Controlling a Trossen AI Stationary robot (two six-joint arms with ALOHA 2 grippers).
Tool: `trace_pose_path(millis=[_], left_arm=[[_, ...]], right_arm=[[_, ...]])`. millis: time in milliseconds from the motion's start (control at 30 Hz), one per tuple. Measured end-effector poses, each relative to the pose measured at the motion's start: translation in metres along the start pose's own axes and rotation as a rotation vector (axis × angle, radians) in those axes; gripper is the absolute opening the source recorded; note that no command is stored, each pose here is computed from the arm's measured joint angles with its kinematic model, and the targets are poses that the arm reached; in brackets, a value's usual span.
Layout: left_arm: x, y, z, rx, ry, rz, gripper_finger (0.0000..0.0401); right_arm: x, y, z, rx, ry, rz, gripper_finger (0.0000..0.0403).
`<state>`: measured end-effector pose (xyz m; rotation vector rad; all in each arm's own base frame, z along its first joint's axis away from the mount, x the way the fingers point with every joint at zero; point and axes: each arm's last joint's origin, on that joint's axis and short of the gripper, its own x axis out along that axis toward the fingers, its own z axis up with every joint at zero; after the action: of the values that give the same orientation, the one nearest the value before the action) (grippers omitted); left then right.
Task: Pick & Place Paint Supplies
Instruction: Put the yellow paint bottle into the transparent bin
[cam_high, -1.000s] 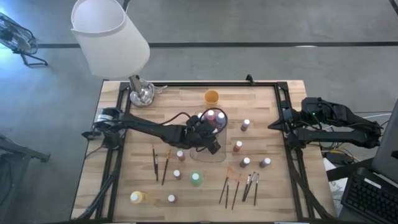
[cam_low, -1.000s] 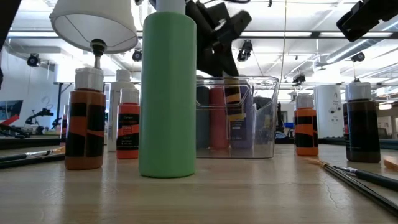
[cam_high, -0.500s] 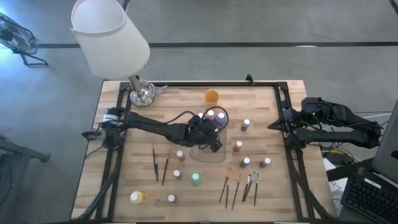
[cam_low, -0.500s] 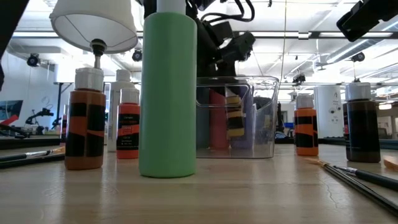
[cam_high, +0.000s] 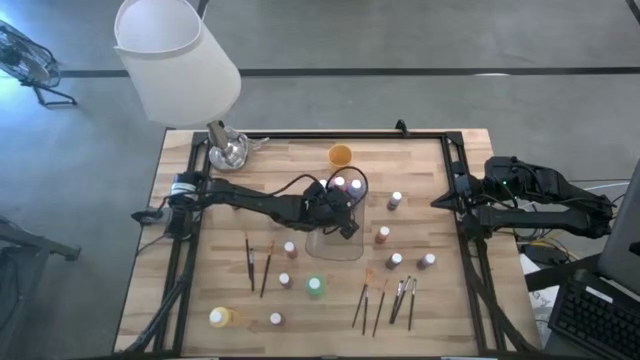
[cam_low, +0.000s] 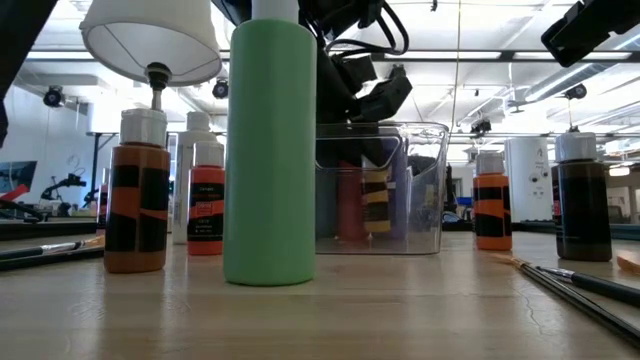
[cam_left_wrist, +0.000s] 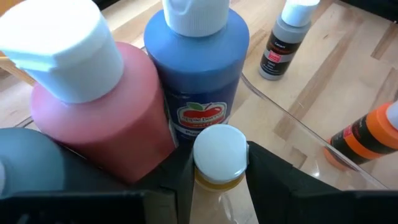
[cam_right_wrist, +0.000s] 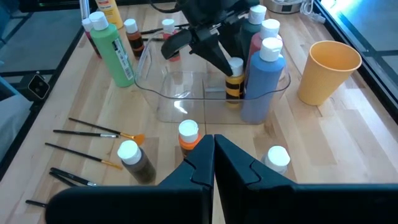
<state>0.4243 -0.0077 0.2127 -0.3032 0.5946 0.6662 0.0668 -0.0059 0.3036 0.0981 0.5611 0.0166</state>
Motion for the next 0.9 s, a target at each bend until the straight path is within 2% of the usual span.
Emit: trace_pose_path(millis=[467,733,900], left_arm=[[0.0004,0.0010,-0.0008,0.003,0.012,0.000,0.0124],[0.0006,0.0011,-0.0010,0.013,0.015,-0.003,0.0155],[0.0008,0.0011,-0.0014,0.026,0.017,-0.004,0.0161]], right_arm=[[0.0000,0.0000,0.0000,0.000,0.000,0.000,0.0008],[0.0000,0.0000,0.0000,0.000,0.000,0.000,0.0008],[0.0000,0.0000,0.0000,0.000,0.000,0.000,0.0008]])
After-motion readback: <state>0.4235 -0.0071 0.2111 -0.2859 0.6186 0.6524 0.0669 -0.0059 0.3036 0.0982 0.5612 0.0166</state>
